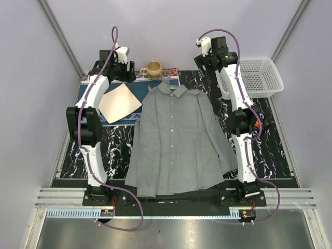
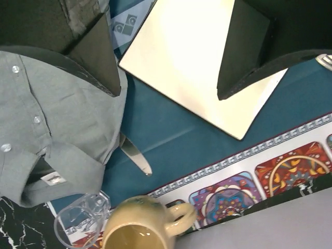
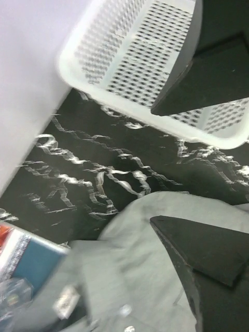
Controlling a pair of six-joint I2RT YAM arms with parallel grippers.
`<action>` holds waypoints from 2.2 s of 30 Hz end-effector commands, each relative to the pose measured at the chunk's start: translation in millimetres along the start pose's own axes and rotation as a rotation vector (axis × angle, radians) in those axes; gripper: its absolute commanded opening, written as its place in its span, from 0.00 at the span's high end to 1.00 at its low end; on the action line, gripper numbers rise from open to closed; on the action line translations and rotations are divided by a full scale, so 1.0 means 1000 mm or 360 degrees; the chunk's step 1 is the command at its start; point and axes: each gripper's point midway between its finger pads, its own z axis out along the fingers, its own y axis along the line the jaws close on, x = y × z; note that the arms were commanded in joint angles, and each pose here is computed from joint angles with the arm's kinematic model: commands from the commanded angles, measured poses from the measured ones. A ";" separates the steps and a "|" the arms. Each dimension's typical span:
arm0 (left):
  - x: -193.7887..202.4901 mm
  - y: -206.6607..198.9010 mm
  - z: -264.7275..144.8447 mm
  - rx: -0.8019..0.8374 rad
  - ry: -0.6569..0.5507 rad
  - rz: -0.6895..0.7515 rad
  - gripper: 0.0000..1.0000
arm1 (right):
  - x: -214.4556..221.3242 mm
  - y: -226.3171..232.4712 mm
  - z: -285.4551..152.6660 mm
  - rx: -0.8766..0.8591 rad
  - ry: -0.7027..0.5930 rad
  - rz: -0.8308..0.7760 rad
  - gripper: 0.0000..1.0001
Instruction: Pin the brooch onto the clothing
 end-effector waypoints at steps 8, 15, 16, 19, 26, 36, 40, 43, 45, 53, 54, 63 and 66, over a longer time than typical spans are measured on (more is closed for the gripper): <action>0.022 -0.070 -0.104 0.0401 0.0000 0.0234 0.21 | 0.056 0.025 -0.106 -0.0345 0.0220 0.0076 0.11; 0.160 -0.143 -0.193 0.0858 0.0355 0.0640 0.20 | 0.135 0.085 -0.167 -0.0656 0.0431 0.0079 0.09; 0.190 -0.158 -0.201 0.0975 0.0440 0.0776 0.20 | 0.137 0.092 -0.180 -0.0699 0.0422 0.0081 0.09; 0.253 -0.182 -0.229 0.1105 0.0745 0.0857 0.26 | 0.166 0.118 -0.197 -0.0858 0.0546 0.0156 0.12; 0.317 -0.207 -0.249 0.1256 0.0778 0.1182 0.25 | 0.202 0.158 -0.196 -0.0969 0.0693 0.0121 0.17; 0.356 -0.252 -0.270 0.1729 0.0537 0.1768 0.25 | 0.222 0.180 -0.180 -0.1054 0.0835 0.0171 0.21; 0.374 -0.275 -0.285 0.1871 0.0477 0.1925 0.18 | 0.228 0.178 -0.176 -0.1031 0.0869 0.0163 0.21; 0.383 -0.283 -0.284 0.1906 0.0465 0.2020 0.18 | 0.230 0.180 -0.176 -0.1038 0.0880 0.0167 0.21; 0.389 -0.285 -0.283 0.1922 0.0474 0.2044 0.18 | 0.231 0.180 -0.175 -0.1039 0.0883 0.0168 0.22; 0.395 -0.281 -0.270 0.1809 0.0533 0.2146 0.51 | 0.229 0.177 -0.176 -0.1018 0.0871 0.0157 0.22; 0.382 -0.285 -0.270 0.1783 0.0496 0.2150 0.61 | 0.227 0.176 -0.176 -0.1015 0.0861 0.0147 0.22; 0.260 -0.239 -0.292 0.1374 0.0273 0.2265 1.00 | 0.223 0.174 -0.173 -0.1005 0.0839 0.0127 0.23; 0.196 -0.186 -0.289 0.0987 0.0292 0.2340 1.00 | 0.221 0.171 -0.170 -0.0988 0.0829 0.0127 0.24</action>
